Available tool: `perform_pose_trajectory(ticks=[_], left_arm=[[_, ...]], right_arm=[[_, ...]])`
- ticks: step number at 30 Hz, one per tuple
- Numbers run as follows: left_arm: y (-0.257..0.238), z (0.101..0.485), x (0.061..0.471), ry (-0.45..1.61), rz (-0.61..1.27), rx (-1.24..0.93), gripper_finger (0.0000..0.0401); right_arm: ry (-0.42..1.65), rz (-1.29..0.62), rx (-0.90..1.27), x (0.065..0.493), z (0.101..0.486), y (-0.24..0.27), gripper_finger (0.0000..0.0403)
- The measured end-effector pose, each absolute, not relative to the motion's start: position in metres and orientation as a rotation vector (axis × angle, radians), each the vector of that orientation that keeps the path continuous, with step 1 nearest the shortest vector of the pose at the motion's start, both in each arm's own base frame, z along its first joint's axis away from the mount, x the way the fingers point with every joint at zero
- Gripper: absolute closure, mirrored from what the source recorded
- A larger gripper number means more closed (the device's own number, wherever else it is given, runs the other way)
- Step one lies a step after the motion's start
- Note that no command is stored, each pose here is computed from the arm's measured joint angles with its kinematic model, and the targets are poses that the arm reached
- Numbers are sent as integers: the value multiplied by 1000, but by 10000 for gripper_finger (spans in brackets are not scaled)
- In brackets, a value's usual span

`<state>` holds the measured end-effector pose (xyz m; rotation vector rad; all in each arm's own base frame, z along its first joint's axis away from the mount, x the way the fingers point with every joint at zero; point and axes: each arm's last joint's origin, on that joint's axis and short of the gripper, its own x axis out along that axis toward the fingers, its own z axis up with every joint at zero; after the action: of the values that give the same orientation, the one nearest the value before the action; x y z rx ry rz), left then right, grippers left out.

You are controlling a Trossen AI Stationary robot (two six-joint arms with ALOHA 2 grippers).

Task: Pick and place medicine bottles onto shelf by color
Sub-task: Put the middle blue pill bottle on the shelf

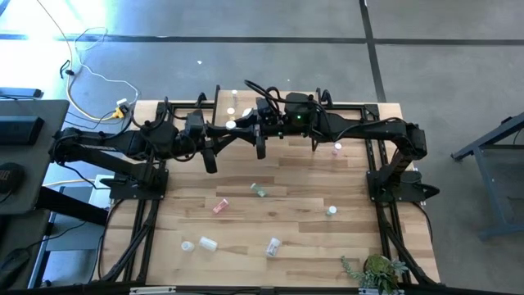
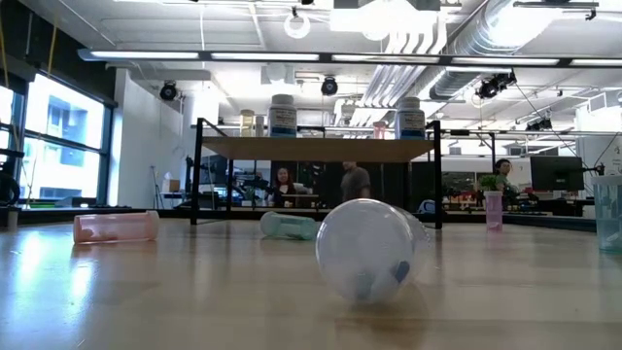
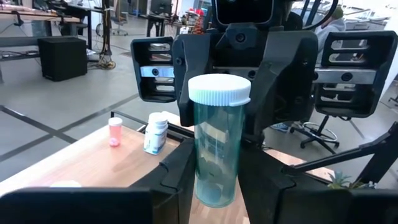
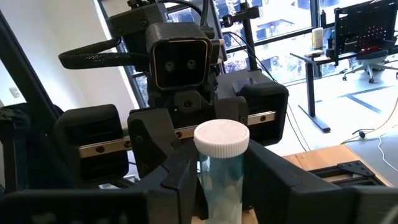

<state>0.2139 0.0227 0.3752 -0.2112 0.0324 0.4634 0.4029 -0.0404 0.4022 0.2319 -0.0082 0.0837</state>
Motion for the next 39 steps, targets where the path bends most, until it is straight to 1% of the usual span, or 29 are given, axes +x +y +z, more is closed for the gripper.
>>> perform_pose_trajectory(ticks=[7,16,20,24,29,34,39], left_arm=[[23,374,214,50,471,-189,304],[25,366,212,131,539,-153,304],[25,361,210,185,560,-139,304],[27,357,209,227,573,-131,304],[29,351,214,275,579,-90,304],[31,339,230,334,582,-50,304],[36,329,247,348,609,-40,304]], right_arm=[[14,82,218,403,400,-40,273],[158,44,228,397,389,-53,210],[232,17,204,386,389,-65,193],[296,-21,149,374,389,-80,190],[292,-35,37,363,395,-96,190],[243,81,25,361,399,-105,190],[235,185,-13,360,398,-104,190]])
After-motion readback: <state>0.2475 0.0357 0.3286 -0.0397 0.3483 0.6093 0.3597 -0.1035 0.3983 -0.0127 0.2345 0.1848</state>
